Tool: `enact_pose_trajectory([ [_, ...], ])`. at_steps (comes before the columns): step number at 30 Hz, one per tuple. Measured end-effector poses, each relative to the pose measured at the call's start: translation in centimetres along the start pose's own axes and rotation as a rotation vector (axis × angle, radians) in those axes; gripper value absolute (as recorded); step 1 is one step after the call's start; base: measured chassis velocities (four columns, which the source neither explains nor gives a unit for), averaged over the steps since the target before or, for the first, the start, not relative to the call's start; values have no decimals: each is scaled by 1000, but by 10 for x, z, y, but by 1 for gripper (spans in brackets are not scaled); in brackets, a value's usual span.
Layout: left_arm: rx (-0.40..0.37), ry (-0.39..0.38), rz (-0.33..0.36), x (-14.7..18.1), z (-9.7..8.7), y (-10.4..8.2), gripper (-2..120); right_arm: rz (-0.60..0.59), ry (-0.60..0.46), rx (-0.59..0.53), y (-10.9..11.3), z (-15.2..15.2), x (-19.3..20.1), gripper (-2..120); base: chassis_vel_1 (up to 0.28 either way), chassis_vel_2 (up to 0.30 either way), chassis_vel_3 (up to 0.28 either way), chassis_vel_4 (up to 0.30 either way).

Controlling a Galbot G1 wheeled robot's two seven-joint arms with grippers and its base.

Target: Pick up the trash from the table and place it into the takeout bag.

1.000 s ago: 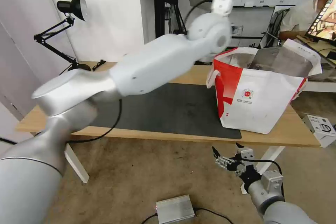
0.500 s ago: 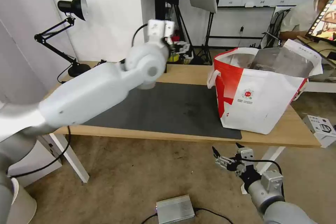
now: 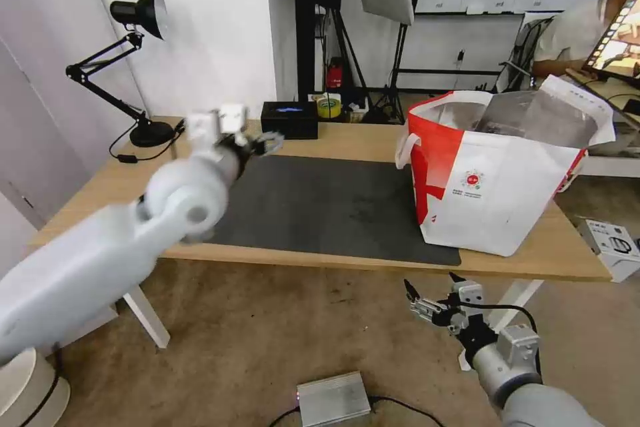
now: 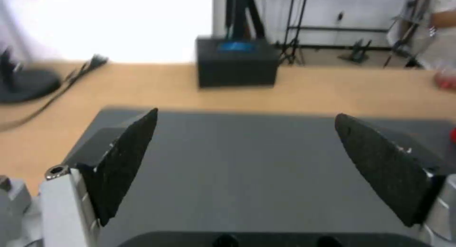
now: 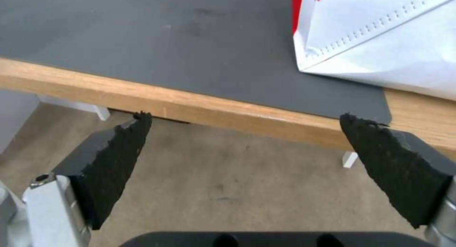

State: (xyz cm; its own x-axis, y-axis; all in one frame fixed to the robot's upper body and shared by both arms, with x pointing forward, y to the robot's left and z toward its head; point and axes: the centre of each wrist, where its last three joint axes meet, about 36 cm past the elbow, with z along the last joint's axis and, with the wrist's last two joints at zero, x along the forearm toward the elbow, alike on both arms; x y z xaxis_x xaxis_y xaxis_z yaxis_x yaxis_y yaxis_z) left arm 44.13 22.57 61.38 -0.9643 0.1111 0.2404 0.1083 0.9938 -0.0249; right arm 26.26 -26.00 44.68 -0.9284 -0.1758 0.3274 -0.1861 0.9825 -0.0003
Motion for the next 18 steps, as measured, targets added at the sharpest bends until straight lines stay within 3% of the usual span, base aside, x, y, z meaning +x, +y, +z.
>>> enact_pose_trajectory([
  [2, 5, 9, -13, 15, 15, 7, 100, 0, 0, 0, 0, 0, 0, 100, 0, 0, 0, 0],
  [6, 23, 5, -32, 32, 27, 11, 100, 0, 0, 0, 0, 0, 0, 100, 0, 0, 0, 0],
  [18, 49, 42, -70, 52, 61, 7, 100, 0, 0, 0, 0, 0, 0, 100, 0, 0, 0, 0],
])
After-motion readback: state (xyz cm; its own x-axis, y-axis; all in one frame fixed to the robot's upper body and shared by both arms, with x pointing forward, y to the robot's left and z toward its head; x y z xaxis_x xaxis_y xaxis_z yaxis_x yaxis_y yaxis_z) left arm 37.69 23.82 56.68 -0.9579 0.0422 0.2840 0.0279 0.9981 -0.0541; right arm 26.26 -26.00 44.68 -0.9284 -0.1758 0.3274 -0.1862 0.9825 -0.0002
